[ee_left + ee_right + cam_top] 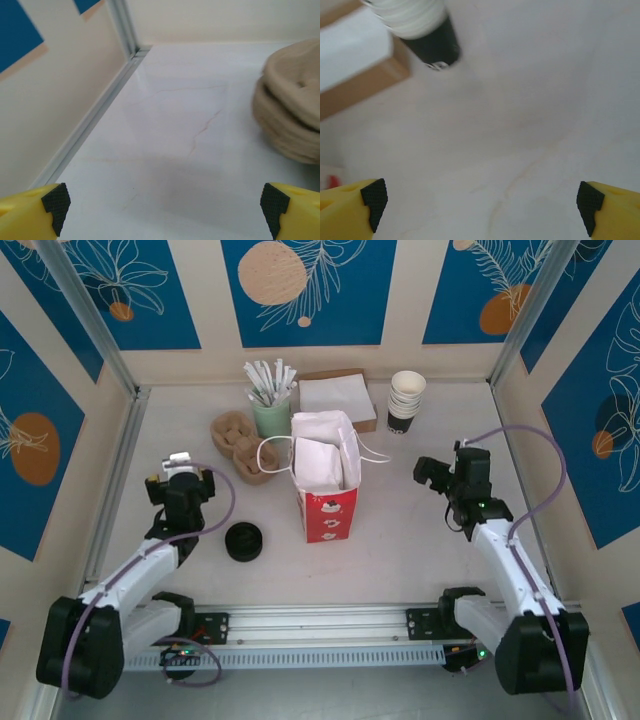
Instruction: Pack the takeout coffee
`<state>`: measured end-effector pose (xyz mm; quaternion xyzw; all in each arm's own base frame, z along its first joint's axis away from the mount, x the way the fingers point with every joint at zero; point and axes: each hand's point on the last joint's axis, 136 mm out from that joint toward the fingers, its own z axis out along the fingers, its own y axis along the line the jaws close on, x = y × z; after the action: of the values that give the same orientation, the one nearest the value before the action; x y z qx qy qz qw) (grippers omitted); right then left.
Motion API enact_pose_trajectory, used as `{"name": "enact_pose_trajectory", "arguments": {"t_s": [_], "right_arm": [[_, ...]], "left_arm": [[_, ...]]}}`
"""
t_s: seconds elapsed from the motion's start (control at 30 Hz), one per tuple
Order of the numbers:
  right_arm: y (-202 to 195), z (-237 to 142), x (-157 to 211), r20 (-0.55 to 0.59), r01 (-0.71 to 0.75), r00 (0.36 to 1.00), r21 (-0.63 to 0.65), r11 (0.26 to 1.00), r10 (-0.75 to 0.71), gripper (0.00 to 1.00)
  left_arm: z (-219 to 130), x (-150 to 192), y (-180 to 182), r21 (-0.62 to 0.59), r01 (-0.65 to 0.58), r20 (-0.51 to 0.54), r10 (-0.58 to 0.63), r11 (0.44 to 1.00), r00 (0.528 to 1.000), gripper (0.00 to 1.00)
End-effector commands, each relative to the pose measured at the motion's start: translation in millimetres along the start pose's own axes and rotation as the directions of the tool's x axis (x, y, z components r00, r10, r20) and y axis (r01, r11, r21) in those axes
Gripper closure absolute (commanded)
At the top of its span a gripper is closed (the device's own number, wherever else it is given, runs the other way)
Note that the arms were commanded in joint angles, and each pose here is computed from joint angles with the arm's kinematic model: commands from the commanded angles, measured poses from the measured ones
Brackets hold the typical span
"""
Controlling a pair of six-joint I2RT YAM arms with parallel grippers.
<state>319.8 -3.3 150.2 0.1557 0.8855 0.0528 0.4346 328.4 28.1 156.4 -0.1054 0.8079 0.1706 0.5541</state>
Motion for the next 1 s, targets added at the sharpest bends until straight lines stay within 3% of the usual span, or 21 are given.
{"name": "enact_pose_trajectory", "arguments": {"t_s": [0.0,0.13,0.23,0.4,0.63,0.9,0.97], "right_arm": [[2,18,-20,0.169,0.049,0.985,-0.046,0.998,-0.040,0.00],[-13,45,-7,0.223,0.092,0.971,-0.006,0.996,-0.088,0.01],[-11,59,-1,0.231,0.128,0.966,-0.023,0.992,-0.119,0.01],[9,58,-8,0.317,0.208,0.934,-0.112,0.972,-0.163,0.01],[19,61,-5,0.348,0.231,0.925,-0.188,0.955,-0.155,0.01],[24,85,7,0.318,0.250,0.932,-0.218,0.943,-0.173,0.01],[27,93,7,0.259,0.251,0.946,-0.200,0.947,-0.195,0.01]], "left_arm": [[14,3,4,0.010,0.045,0.046,-0.046,0.999,0.998,0.01],[30,25,-4,0.043,0.017,0.013,-0.017,0.999,1.000,0.01],[34,21,-15,0.094,-0.014,0.044,0.010,0.995,0.999,0.01],[37,17,-32,0.186,-0.011,0.079,-0.004,0.983,0.997,0.01],[48,30,-56,0.280,-0.041,0.093,0.015,0.959,0.996,0.01],[63,38,-59,0.257,-0.048,0.030,0.041,0.965,0.999,0.01],[63,37,-59,0.253,-0.045,0.030,0.038,0.966,0.999,0.01]]}}
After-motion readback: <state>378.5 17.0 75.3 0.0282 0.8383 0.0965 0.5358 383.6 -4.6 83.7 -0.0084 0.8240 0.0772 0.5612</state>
